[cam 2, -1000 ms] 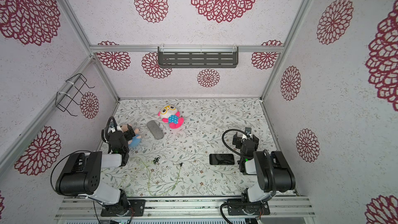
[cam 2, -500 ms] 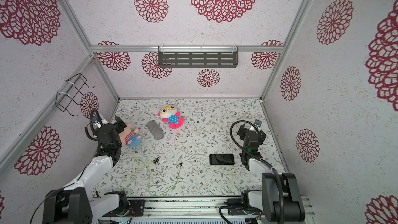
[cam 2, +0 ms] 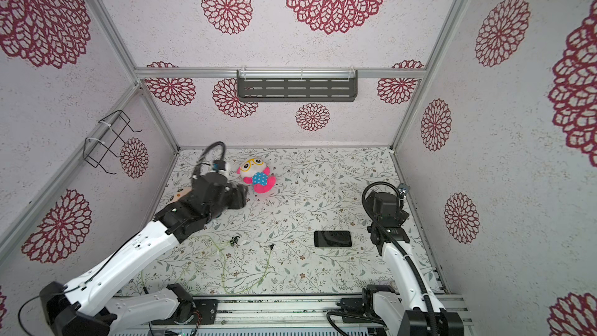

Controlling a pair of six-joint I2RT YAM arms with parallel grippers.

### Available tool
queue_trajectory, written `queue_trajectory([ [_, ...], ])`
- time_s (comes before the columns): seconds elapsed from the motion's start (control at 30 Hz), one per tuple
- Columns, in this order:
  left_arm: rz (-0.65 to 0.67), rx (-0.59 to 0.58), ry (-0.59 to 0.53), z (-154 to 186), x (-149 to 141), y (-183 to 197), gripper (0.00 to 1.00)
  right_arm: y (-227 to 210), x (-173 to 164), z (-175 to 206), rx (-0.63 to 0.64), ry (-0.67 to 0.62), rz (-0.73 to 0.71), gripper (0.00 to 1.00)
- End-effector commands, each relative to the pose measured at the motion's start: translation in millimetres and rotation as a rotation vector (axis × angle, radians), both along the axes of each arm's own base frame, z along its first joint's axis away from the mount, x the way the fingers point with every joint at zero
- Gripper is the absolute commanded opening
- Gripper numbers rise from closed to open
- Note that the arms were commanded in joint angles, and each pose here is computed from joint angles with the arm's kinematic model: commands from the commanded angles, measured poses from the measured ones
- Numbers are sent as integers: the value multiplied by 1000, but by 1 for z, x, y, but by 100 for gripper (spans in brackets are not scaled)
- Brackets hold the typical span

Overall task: Plug wired earphones into phones
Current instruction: Pick up the wired earphone from the center of the board.

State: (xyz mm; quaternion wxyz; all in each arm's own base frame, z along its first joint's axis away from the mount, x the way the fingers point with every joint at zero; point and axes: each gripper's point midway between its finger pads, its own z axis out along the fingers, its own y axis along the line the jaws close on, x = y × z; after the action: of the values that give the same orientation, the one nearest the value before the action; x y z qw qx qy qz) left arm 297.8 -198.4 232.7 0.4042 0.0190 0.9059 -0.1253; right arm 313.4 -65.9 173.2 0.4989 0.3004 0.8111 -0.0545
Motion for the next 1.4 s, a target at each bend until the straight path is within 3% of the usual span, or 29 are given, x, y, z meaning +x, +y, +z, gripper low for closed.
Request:
queue_trajectory([
  [0.0,-24,82,228,-52,-53,-23,60,10,-17,-8,64,85,31,99],
  [0.17,-109,77,361,-107,-83,-87,56,19,-23,-8,121,71,60,98],
  [0.27,-124,113,419,-135,-91,-106,49,24,-23,-9,155,65,75,96],
  [0.53,-32,206,506,-179,-97,-92,43,30,-25,-25,172,120,87,91],
  [1.03,49,297,582,-214,-104,-71,36,34,-27,-49,158,186,87,90],
  [1.37,68,297,601,-230,-102,-66,28,38,-24,-52,156,188,100,89],
])
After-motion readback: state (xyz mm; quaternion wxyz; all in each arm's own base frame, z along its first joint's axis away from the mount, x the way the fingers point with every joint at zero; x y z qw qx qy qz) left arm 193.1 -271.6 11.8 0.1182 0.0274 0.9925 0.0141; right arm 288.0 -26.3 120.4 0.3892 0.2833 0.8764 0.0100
